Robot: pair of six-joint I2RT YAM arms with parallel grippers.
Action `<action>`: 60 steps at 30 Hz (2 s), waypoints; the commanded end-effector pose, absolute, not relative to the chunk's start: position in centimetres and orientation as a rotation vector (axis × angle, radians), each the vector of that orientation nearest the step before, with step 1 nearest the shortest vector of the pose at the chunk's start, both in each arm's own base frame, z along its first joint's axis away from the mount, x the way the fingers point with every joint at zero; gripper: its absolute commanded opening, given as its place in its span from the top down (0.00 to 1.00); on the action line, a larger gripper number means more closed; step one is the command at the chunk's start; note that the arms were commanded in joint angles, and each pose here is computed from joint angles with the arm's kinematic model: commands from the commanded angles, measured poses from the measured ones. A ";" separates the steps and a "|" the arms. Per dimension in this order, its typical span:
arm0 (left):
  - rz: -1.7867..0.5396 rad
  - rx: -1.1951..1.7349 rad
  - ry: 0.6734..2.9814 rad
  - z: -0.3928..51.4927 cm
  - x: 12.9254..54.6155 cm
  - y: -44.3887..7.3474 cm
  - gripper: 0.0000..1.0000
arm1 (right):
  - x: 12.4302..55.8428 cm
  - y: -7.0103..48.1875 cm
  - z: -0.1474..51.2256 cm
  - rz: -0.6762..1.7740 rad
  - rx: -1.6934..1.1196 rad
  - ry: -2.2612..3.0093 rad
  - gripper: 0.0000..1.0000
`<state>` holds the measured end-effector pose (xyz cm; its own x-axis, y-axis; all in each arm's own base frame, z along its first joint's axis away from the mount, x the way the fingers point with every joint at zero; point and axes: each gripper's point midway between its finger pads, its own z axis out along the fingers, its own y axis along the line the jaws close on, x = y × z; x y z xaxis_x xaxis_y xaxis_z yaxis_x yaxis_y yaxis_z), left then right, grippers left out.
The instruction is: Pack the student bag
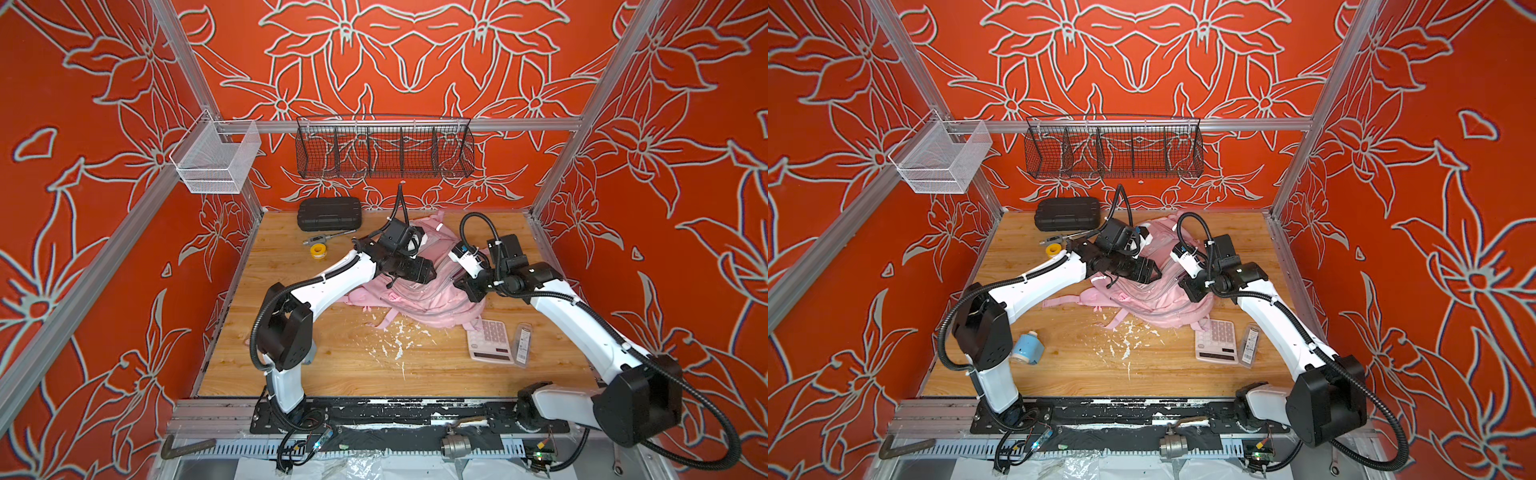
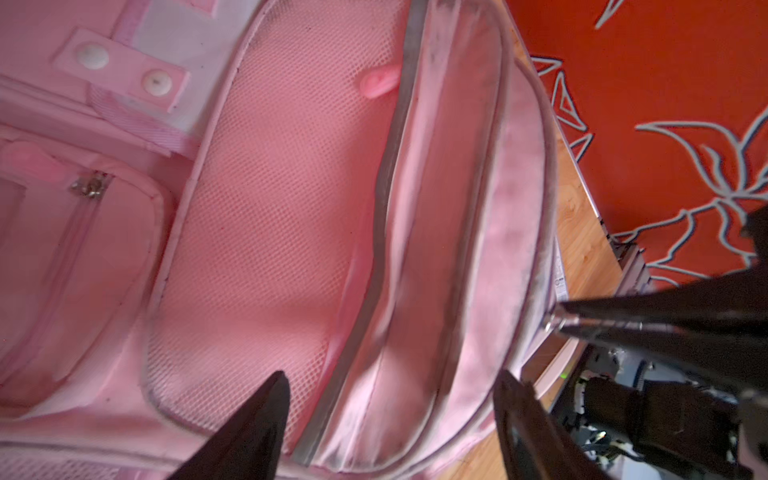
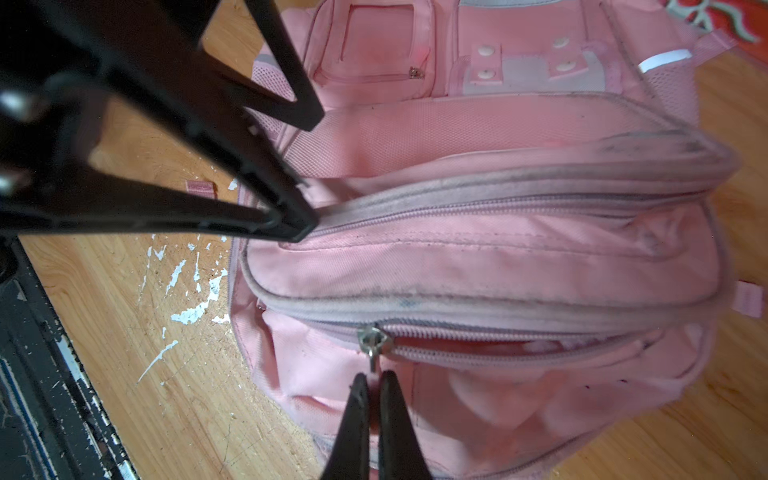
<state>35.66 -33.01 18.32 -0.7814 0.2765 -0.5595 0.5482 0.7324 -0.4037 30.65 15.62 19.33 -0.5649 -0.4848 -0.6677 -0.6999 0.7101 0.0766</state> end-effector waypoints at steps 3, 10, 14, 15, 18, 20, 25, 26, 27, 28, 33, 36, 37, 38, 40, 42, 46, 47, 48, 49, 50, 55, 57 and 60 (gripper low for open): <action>-0.556 0.966 2.312 17.6 34.2 -32.1 0.20 | 31.8 16.0 22.7 0.458 -0.929 2.177 1.00; -0.440 0.974 2.351 16.1 36.2 -32.2 0.23 | 32.1 16.0 23.4 0.452 -0.931 2.171 1.00; -0.442 0.959 2.373 15.8 37.1 -32.9 0.39 | 32.1 15.6 23.3 0.428 -0.932 2.189 1.00; -0.450 0.960 2.377 15.7 37.2 -33.1 0.46 | 32.1 15.5 23.3 0.423 -0.932 2.192 1.00; -0.463 0.956 2.398 15.4 37.3 -33.3 0.75 | 32.5 15.1 23.5 0.411 -0.916 2.196 1.00; -0.495 0.939 2.426 15.4 36.9 -33.5 0.93 | 33.0 14.6 23.6 0.398 -0.896 2.202 1.00; -0.748 0.729 2.542 17.3 34.9 -34.6 1.00 | 35.1 12.6 23.7 0.351 -0.832 2.232 1.00; -0.825 0.676 2.558 17.7 34.4 -35.2 1.00 | 35.5 12.3 23.8 0.336 -0.833 2.233 1.00; -0.901 0.613 2.569 18.2 34.3 -35.8 1.00 | 35.9 12.0 23.8 0.317 -0.834 2.239 1.00; -0.957 0.537 2.578 18.4 34.4 -36.3 1.00 | 36.2 11.8 23.7 0.295 -0.840 2.248 1.00; -1.191 0.312 2.521 20.5 36.9 -39.1 1.00 | 36.5 11.5 23.8 0.261 -0.868 2.261 1.00; -1.239 0.236 2.482 22.2 39.0 -40.0 1.00 | 35.3 11.9 24.3 0.280 -0.886 2.241 1.00; -1.253 0.207 2.471 22.6 39.7 -40.3 1.00 | 34.9 12.0 24.5 0.285 -0.882 2.235 1.00; -1.273 0.181 2.461 23.1 40.3 -40.5 1.00 | 34.4 12.2 24.6 0.296 -0.878 2.232 1.00; -1.333 0.113 2.435 24.0 41.6 -41.0 1.00 | 33.1 12.9 24.4 0.321 -0.883 2.225 1.00; -1.393 0.086 2.404 25.0 42.5 -41.6 1.00 | 32.1 13.5 23.9 0.348 -0.881 2.226 1.00; -1.468 0.058 2.358 26.8 43.5 -42.7 1.00 | 31.1 13.6 22.3 0.380 -0.805 2.243 1.00; -1.487 0.051 2.344 27.3 43.7 -42.9 1.00 | 31.0 13.7 22.0 0.385 -0.795 2.241 1.00; -1.508 0.045 2.331 27.8 43.8 -43.1 1.00 | 30.9 13.8 21.5 0.386 -0.786 2.240 1.00; -1.518 0.036 2.319 28.3 44.0 -43.2 1.00 | 30.9 13.8 21.2 0.386 -0.776 2.235 1.00; -1.527 0.030 2.310 28.7 44.1 -43.3 1.00 | 30.9 13.8 20.9 0.379 -0.768 2.226 1.00; -1.588 -0.042 2.260 30.1 44.8 -43.5 1.00 | 31.5 14.8 20.9 0.388 -0.755 2.106 1.00; -1.613 -0.083 2.237 30.5 45.1 -43.7 1.00 | 31.7 15.2 21.2 0.384 -0.739 2.057 1.00; -1.650 -0.130 2.185 31.5 45.8 -44.0 1.00 | 32.1 15.8 21.5 0.388 -0.709 1.997 1.00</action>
<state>43.24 -43.03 24.06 -0.9675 -0.2034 -0.1504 0.0371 0.4742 -0.8796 31.82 13.73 19.06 -0.4814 -0.3844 -0.7877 -0.5946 0.8035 -0.0287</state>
